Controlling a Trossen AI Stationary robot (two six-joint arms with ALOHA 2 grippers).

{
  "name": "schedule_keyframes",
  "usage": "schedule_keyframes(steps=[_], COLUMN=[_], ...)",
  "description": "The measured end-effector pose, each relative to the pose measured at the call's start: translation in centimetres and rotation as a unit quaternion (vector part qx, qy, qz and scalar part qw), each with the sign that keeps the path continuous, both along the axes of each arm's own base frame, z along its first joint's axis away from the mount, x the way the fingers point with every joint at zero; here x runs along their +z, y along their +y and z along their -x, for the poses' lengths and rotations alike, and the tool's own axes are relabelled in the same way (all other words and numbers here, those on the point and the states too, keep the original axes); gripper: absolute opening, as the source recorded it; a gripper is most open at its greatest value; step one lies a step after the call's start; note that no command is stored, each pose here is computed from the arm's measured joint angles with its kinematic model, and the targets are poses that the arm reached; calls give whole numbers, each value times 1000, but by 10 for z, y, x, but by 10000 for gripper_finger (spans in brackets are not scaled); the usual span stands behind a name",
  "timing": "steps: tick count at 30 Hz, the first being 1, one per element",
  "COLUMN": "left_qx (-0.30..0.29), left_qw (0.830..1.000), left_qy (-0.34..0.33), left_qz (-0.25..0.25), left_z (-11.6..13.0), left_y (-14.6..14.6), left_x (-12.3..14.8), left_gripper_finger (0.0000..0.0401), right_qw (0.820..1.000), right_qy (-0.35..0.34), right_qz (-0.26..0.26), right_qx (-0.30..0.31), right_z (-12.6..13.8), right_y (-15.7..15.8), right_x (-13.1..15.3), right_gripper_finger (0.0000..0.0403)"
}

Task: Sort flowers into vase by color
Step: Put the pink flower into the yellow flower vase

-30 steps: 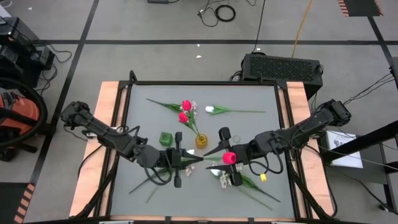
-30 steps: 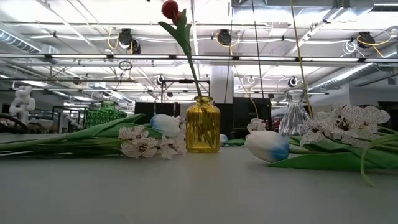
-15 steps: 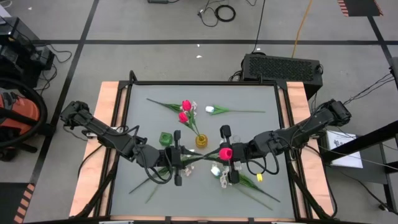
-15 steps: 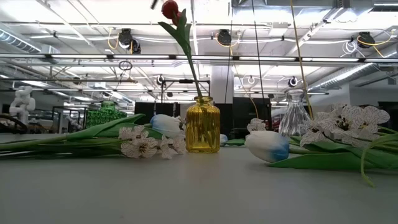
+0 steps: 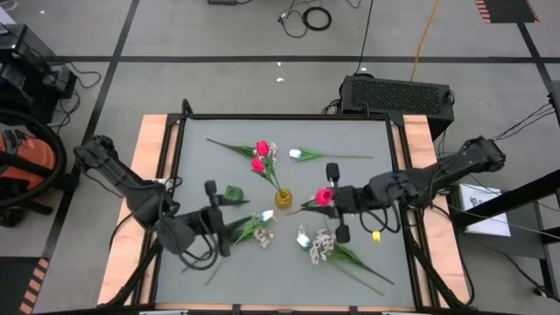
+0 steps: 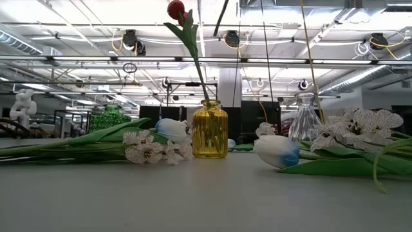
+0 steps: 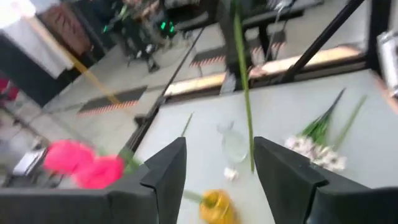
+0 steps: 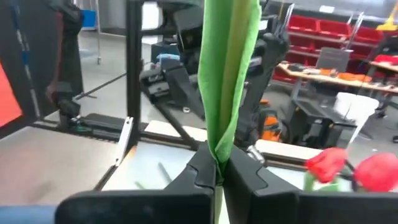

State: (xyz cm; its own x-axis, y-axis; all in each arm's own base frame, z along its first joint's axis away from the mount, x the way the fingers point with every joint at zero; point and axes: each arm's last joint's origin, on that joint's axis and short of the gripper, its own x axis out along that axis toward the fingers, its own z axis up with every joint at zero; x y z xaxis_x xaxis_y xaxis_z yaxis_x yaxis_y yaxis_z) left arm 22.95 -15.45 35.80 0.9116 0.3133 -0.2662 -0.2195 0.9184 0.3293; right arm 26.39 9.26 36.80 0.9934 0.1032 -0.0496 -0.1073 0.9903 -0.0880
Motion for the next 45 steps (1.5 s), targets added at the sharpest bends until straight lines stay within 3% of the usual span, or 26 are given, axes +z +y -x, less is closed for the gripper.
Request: schedule_keyframes(steps=[6, 13, 20, 45], left_qx=[26, 58, 66, 64], left_qw=[999, 998, 997, 997], left_qy=[22, 33, 23, 35], left_qz=[5, 7, 24, 33], left_z=[8, 12, 13, 7], left_y=[9, 13, 13, 10], left_x=[-3, -9, -9, -15], left_gripper_finger=[194, 194, 194, 194], right_qw=[999, 997, 996, 992], right_qy=[15, 46, -13, 31], right_qz=[-13, -43, -65, -68], right_qx=[-34, -49, -59, -100], right_z=[-7, -13, -12, -15], right_y=[-29, -49, -57, -77], right_x=[-3, -36, -54, -73], right_gripper_finger=[3, 3, 4, 4])
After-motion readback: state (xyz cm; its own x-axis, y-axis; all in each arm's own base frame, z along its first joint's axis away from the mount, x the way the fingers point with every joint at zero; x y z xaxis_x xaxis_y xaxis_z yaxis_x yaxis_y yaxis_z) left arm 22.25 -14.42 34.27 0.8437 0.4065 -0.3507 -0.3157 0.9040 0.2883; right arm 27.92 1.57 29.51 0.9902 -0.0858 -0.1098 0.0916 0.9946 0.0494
